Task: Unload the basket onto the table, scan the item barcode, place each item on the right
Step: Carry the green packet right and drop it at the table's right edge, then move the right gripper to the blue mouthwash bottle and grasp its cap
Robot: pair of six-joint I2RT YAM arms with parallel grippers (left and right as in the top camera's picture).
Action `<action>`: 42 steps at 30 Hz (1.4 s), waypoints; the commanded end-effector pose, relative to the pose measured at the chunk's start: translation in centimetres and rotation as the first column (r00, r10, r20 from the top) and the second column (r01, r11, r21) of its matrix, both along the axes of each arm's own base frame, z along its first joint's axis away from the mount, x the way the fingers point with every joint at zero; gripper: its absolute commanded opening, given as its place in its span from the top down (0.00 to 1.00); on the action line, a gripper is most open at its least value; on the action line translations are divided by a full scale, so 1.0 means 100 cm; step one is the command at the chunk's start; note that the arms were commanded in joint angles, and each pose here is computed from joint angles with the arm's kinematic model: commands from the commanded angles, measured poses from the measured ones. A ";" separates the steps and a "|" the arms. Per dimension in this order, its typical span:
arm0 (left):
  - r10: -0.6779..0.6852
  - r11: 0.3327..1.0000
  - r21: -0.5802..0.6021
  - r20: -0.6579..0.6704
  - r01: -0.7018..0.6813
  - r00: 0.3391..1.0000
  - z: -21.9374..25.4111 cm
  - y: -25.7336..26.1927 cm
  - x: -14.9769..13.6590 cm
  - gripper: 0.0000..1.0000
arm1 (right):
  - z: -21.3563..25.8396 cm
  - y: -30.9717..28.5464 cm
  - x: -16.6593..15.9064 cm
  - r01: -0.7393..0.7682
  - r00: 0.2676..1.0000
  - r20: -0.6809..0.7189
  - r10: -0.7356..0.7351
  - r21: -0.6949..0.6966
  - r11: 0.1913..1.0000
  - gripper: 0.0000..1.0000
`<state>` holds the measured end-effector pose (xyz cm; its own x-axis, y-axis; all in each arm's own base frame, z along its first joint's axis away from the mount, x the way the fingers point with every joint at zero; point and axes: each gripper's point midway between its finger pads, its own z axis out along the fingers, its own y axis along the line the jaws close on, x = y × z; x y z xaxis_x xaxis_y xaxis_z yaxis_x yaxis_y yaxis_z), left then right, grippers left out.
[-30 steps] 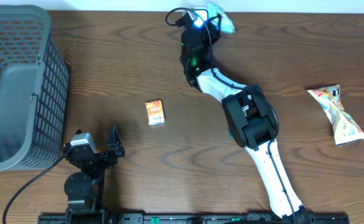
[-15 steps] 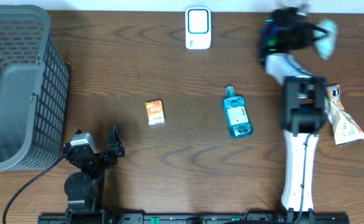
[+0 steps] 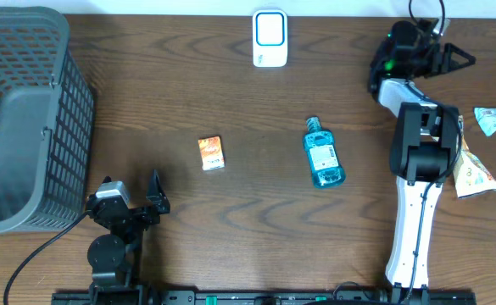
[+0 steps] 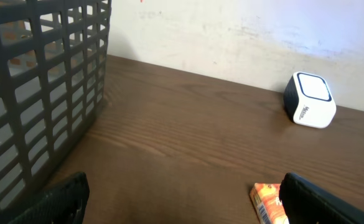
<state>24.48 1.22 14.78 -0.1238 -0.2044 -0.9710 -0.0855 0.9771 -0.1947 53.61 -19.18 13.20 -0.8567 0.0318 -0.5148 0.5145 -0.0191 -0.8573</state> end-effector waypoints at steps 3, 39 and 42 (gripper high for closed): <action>0.009 1.000 -0.009 -0.047 -0.010 0.999 -0.018 0.002 -0.001 0.02 | 0.122 0.071 -0.001 -0.121 0.959 0.256 0.118 -0.004 0.993 0.25; 0.009 1.000 -0.009 -0.047 -0.010 0.999 -0.018 0.002 -0.001 0.02 | 0.136 0.352 -0.110 -0.532 0.415 0.635 0.651 0.750 -0.392 0.01; 0.009 1.000 -0.009 -0.047 -0.010 0.999 -0.018 0.002 -0.001 0.02 | 0.088 0.350 -0.121 -0.378 0.539 0.547 0.640 0.836 -0.397 0.01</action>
<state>24.48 1.22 14.78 -0.1238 -0.2044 -0.9710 -0.0855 0.9771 -0.1947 43.40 11.78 25.07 -0.7469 -0.3697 -0.5528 -0.3850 0.9181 -0.0939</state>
